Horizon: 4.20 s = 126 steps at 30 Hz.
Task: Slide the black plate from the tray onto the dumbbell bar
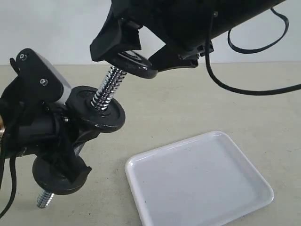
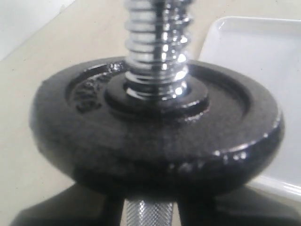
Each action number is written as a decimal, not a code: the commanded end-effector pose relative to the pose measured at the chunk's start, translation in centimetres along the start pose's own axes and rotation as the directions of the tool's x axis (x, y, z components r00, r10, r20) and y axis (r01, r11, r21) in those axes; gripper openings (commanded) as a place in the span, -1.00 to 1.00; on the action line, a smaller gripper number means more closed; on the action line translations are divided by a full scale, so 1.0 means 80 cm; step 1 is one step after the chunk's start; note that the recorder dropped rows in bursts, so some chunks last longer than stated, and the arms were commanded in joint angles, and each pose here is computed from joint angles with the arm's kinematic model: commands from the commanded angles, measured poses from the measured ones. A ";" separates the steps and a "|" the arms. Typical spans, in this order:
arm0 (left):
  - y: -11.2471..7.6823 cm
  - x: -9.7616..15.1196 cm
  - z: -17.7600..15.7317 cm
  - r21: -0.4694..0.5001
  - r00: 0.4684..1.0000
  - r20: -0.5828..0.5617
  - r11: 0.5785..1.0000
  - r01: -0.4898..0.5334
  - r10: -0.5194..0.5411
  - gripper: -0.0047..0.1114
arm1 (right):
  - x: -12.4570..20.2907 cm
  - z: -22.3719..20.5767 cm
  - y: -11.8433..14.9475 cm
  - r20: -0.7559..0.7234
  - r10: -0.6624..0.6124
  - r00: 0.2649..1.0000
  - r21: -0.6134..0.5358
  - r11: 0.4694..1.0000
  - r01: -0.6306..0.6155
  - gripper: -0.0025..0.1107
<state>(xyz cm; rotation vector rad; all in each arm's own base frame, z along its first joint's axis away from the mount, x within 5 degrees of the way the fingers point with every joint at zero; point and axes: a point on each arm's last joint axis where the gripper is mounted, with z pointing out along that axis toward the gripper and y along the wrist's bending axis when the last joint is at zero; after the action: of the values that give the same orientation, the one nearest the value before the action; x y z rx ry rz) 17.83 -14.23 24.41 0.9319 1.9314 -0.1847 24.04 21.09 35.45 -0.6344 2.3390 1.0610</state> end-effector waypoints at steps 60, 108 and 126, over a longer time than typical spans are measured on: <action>0.027 -0.029 -0.022 -0.163 0.986 0.024 0.972 0.168 -0.167 -0.84 | 0.021 -0.021 0.014 -0.151 -0.186 0.971 -0.056 0.982 0.180 -0.93; 0.016 0.027 0.045 -0.266 0.886 -0.310 0.926 0.268 -0.346 -0.84 | 0.157 0.046 -0.075 -0.280 0.009 0.960 0.043 0.999 0.003 -0.94; 0.003 0.043 0.076 -0.261 0.824 -0.332 0.884 0.388 -0.460 -0.84 | 0.158 0.046 -0.076 -0.281 -0.017 0.960 0.040 0.999 0.029 -0.94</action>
<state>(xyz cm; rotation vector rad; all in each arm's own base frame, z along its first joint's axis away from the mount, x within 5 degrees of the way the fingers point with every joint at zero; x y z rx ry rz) 20.70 -14.19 16.82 0.4641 2.5444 0.0514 18.84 17.90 22.21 -0.8371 2.5957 0.9608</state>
